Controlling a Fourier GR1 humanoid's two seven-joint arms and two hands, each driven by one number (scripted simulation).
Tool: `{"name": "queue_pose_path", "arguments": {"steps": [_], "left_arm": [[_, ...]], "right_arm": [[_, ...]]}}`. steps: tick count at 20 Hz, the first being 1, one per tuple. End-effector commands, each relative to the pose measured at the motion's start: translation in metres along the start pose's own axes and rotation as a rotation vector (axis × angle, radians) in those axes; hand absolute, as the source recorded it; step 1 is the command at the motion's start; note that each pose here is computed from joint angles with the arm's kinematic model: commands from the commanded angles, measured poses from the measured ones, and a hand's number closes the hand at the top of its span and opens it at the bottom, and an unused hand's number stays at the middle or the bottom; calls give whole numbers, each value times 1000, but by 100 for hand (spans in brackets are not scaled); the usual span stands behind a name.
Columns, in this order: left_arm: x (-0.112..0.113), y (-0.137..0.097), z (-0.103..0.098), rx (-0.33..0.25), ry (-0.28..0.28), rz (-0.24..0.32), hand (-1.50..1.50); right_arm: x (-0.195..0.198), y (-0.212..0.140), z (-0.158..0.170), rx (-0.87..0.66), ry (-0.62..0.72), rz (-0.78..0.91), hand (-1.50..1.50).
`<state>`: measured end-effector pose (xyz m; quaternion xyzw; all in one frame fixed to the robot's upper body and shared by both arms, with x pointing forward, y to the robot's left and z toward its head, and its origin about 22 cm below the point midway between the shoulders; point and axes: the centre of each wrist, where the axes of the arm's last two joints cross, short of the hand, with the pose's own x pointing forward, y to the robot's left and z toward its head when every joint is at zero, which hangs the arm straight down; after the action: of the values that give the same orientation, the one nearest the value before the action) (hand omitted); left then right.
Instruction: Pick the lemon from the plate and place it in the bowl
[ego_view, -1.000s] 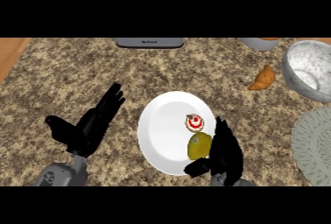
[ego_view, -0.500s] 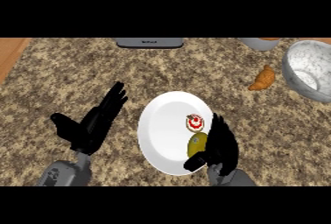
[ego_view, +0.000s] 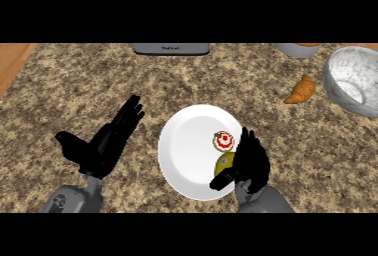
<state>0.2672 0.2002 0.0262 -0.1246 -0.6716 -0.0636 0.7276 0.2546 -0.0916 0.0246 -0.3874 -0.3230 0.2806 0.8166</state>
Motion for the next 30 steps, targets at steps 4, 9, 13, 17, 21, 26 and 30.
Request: {"name": "queue_pose_path", "arguments": {"steps": [4, 9, 13, 17, 21, 26, 30], "left_arm": [[0, -4, 2, -5, 14, 4, 0], [5, 5, 10, -3, 9, 5, 0], [8, 5, -2, 6, -6, 6, 0], [-7, -7, 2, 5, -5, 5, 0], [2, 5, 9, -16, 10, 12, 0], [0, 1, 4, -2, 7, 9, 0], [-11, -21, -2, -24, 3, 6, 0]], "right_arm": [[11, 4, -1, -5, 227, -40, -150], [4, 19, -1, -18, 240, -47, -150], [10, 20, -2, -15, 230, -34, -150], [24, 23, 9, -65, 142, -66, 150], [21, 37, 9, -73, 137, -21, 150], [28, 29, 10, -79, 119, 7, 150], [30, 43, 4, -127, 110, 33, 150]]}}
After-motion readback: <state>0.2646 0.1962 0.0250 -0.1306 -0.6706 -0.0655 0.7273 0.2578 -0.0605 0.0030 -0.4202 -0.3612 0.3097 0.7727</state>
